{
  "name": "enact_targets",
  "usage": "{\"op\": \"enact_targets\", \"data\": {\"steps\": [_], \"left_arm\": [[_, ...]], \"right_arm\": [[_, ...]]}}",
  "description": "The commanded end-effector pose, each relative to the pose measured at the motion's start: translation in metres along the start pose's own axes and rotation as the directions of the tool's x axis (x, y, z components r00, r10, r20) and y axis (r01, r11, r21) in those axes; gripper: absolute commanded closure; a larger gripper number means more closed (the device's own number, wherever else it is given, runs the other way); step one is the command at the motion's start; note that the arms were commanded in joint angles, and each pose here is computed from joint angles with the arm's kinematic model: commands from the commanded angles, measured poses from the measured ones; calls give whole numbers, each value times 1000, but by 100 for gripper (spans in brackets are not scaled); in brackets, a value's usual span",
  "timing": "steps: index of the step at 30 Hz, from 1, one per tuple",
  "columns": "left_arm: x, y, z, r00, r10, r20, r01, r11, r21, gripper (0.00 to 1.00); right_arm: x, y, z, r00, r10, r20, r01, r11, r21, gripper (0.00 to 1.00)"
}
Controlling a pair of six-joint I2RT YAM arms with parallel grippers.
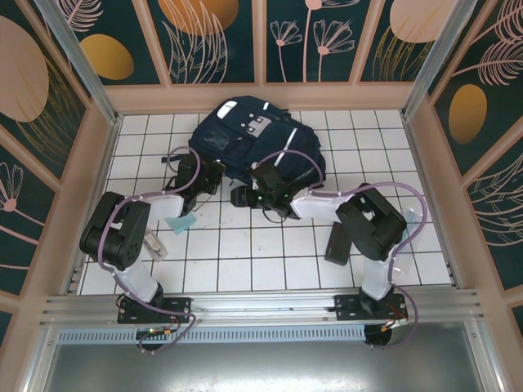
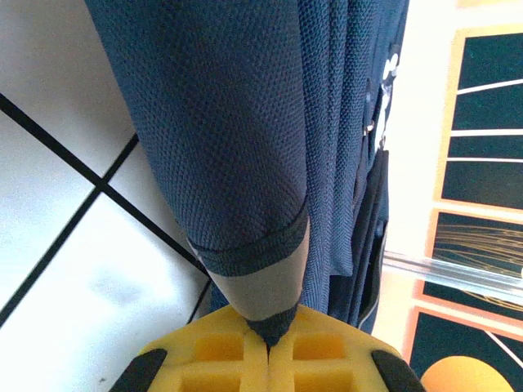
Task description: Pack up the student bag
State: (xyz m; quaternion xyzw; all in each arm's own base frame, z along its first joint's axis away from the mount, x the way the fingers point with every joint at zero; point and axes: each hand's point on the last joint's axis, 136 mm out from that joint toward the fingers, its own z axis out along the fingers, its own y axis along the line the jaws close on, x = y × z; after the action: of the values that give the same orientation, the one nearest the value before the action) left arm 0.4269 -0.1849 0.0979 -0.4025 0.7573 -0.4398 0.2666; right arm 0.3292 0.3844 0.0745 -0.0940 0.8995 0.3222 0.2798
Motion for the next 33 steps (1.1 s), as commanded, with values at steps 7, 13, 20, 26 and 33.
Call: {"op": "enact_targets", "data": {"steps": [7,13,20,26,33], "left_arm": [[12,-31,-10,999,-19,-34,22,996,85,100],[17,-32,-15,999,-26,-37,30,996,88,100],[18,-25,-18,999,-38,-32,41,996,76,100],[9,-18,-11,999,-39,10,38,997,67,100],[-7,-15,9,999,-14,43,12,998,54,100]], "right_arm": [[-45,7,33,957,-126,262,88,984,153,31],[-64,-7,42,923,-119,366,26,968,249,32],[-77,-2,37,899,-142,415,39,968,246,67],[-67,14,19,920,-124,372,87,990,114,100],[-31,5,2,992,-40,122,44,999,-29,100]]}}
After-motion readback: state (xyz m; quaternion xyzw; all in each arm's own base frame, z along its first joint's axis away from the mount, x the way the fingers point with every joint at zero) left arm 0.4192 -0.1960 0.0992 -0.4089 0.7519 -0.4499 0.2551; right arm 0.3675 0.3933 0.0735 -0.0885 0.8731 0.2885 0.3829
